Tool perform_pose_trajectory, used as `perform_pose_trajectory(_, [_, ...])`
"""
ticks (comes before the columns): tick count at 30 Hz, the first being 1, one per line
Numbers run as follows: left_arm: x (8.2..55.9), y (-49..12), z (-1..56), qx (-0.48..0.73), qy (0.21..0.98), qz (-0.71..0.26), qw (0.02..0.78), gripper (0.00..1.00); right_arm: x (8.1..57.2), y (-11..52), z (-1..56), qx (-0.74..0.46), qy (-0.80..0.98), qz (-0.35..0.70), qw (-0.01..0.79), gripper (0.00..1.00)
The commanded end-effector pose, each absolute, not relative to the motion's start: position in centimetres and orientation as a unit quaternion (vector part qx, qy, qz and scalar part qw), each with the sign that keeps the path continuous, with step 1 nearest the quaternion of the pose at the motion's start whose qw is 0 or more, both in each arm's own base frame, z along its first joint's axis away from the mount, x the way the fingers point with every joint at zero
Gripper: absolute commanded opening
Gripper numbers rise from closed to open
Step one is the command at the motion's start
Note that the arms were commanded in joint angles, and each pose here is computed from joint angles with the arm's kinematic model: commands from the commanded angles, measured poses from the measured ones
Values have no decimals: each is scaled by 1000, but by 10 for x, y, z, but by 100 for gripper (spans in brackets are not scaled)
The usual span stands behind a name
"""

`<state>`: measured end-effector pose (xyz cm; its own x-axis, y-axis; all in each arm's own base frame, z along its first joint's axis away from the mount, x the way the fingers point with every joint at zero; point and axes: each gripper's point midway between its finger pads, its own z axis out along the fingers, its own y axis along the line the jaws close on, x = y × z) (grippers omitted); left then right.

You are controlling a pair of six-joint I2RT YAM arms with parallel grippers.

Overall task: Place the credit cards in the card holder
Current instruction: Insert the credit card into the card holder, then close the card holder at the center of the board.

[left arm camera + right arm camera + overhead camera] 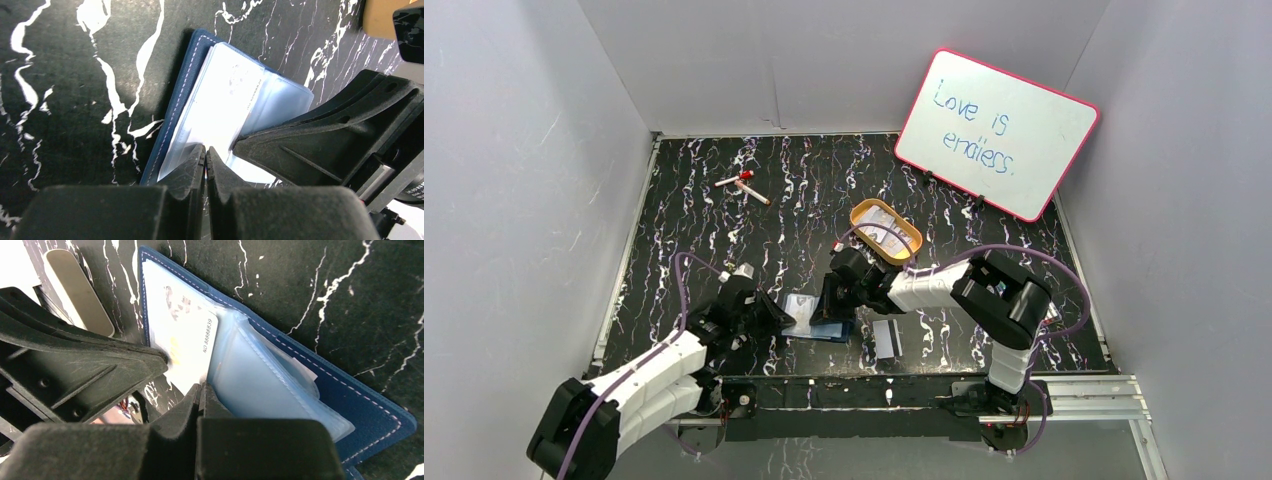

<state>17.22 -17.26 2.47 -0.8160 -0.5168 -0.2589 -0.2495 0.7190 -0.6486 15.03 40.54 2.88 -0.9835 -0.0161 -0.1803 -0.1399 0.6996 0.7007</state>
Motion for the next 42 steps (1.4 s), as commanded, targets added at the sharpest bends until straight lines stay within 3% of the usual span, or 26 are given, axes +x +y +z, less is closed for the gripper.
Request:
perform_pose_trajectory(1, [170, -156, 28, -218, 911, -266, 228, 9, 151, 396, 25, -49, 923, 369, 96, 4])
perform_pose_trajectory(6, [177, -154, 51, -221, 896, -281, 263, 45, 153, 402, 57, -88, 903, 401, 125, 22])
perform_pose_trajectory(9, [180, -154, 63, -219, 894, -281, 270, 55, 155, 408, 84, -114, 888, 423, 144, 33])
perform_pose_trajectory(13, [182, -155, 65, -213, 900, -273, 266, 58, 156, 406, 112, -142, 883, 418, 160, 41])
perform_pose_trajectory(17, [181, -154, 55, -213, 908, -258, 253, 58, 168, 374, 119, -145, 908, 338, 202, 47])
perform_pose_trajectory(20, [181, -154, 54, -215, 908, -259, 252, 58, 179, 336, 114, -143, 929, 247, 236, 58])
perform_pose_trajectory(25, [185, -148, 55, -225, 902, -251, 272, 58, 171, 315, 100, -174, 944, 176, 216, 78])
perform_pose_trajectory(34, [182, -146, 53, -227, 905, -246, 264, 58, 169, 319, 71, -198, 953, 109, 204, 78])
perform_pose_trajectory(42, [179, -146, 53, -228, 903, -250, 264, 58, 176, 316, 60, -204, 952, 85, 211, 66])
